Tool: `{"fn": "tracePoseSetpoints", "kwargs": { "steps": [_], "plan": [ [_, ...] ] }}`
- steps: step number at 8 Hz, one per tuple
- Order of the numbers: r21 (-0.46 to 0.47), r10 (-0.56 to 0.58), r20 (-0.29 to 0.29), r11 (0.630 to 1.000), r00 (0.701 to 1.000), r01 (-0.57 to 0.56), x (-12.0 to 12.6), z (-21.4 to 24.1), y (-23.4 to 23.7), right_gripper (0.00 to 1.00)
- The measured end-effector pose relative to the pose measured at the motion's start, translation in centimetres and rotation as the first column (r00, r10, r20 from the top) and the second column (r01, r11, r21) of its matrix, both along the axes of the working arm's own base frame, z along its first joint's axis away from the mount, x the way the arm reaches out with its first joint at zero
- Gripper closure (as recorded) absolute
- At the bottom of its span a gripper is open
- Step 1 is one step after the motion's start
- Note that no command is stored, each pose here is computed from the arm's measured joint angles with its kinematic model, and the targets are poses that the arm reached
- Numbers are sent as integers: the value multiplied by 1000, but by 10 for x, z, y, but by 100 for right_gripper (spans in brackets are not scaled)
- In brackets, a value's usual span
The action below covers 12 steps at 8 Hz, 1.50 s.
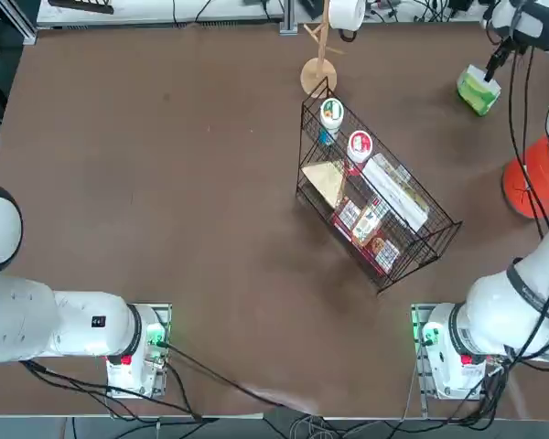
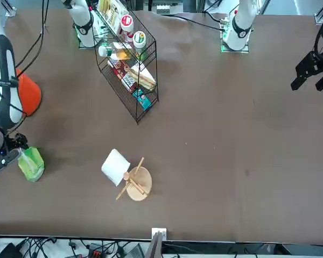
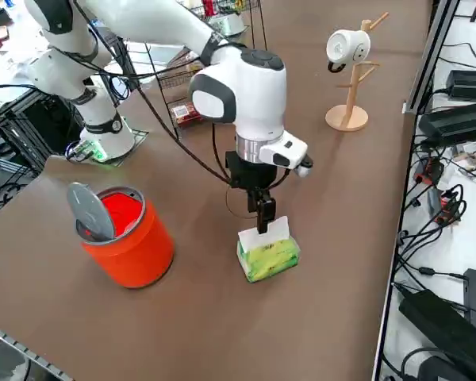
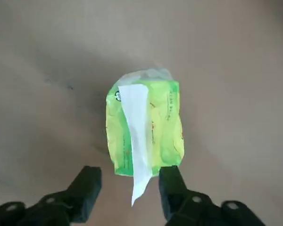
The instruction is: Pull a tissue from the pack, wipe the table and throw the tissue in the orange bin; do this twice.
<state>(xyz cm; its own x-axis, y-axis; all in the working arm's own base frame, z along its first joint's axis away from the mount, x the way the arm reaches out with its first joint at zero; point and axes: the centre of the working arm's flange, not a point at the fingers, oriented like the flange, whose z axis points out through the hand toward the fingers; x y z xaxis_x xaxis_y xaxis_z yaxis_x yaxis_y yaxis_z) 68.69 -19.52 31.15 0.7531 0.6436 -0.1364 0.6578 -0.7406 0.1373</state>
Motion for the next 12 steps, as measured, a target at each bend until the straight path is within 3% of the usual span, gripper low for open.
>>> {"fn": "tracePoseSetpoints", "kwargs": {
  "steps": [4,8,9,10,11,12],
  "plan": [
    [0,54,6,999,999,-54,2,-14,-5,36],
    [4,65,1,998,998,-65,2,-28,-9,56],
    [4,63,0,998,998,-63,1,-29,-11,70],
    [4,62,0,998,998,-62,1,-29,-12,76],
    [4,62,1,998,998,-62,1,-29,-12,96],
    [3,61,4,998,998,-61,2,-27,-13,99]
  ]
}}
